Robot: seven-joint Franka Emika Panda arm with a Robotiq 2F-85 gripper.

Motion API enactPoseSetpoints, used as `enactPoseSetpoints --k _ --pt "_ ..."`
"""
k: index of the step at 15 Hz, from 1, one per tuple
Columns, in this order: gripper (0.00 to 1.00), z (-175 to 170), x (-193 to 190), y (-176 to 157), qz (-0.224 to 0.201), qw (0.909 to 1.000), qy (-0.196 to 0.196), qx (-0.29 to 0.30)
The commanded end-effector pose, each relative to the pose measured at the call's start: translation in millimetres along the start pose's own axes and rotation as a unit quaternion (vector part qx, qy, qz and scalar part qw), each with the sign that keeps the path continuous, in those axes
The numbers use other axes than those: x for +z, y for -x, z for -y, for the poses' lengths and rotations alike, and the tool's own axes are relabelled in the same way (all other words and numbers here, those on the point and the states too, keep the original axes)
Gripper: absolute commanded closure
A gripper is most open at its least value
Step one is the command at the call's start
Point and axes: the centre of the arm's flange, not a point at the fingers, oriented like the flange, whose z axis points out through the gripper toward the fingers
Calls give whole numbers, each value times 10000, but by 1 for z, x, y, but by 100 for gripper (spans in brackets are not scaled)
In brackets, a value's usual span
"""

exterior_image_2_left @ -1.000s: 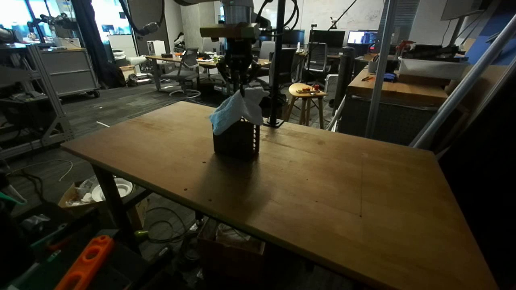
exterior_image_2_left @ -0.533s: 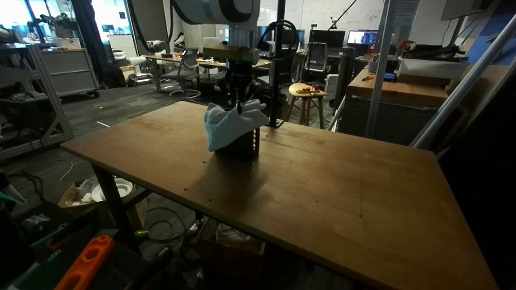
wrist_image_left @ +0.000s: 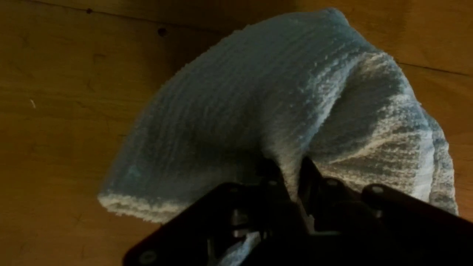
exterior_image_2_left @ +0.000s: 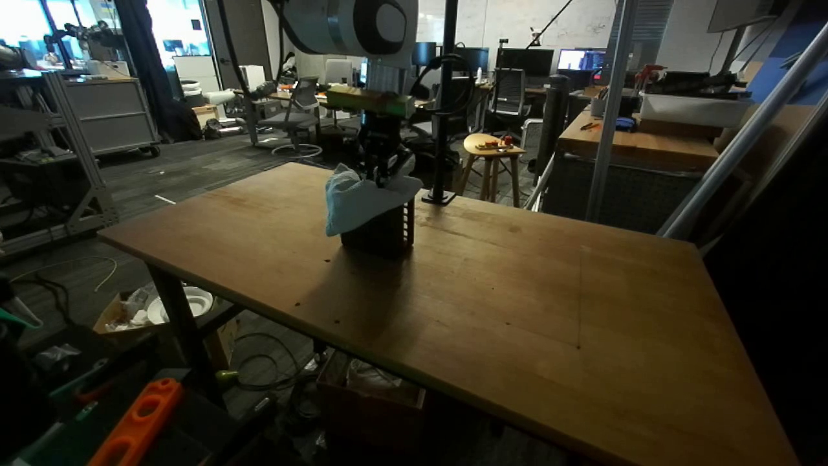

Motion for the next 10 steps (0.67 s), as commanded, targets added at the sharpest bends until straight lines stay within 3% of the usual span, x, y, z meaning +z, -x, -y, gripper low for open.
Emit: enactPoseSetpoints --k 1,7,10 --pt "91 9 32 -12 313 9989 -250 -233" --pt "91 33 93 -23 790 9928 -574 -689" --pt "91 27 84 -20 845 9925 -539 -701"
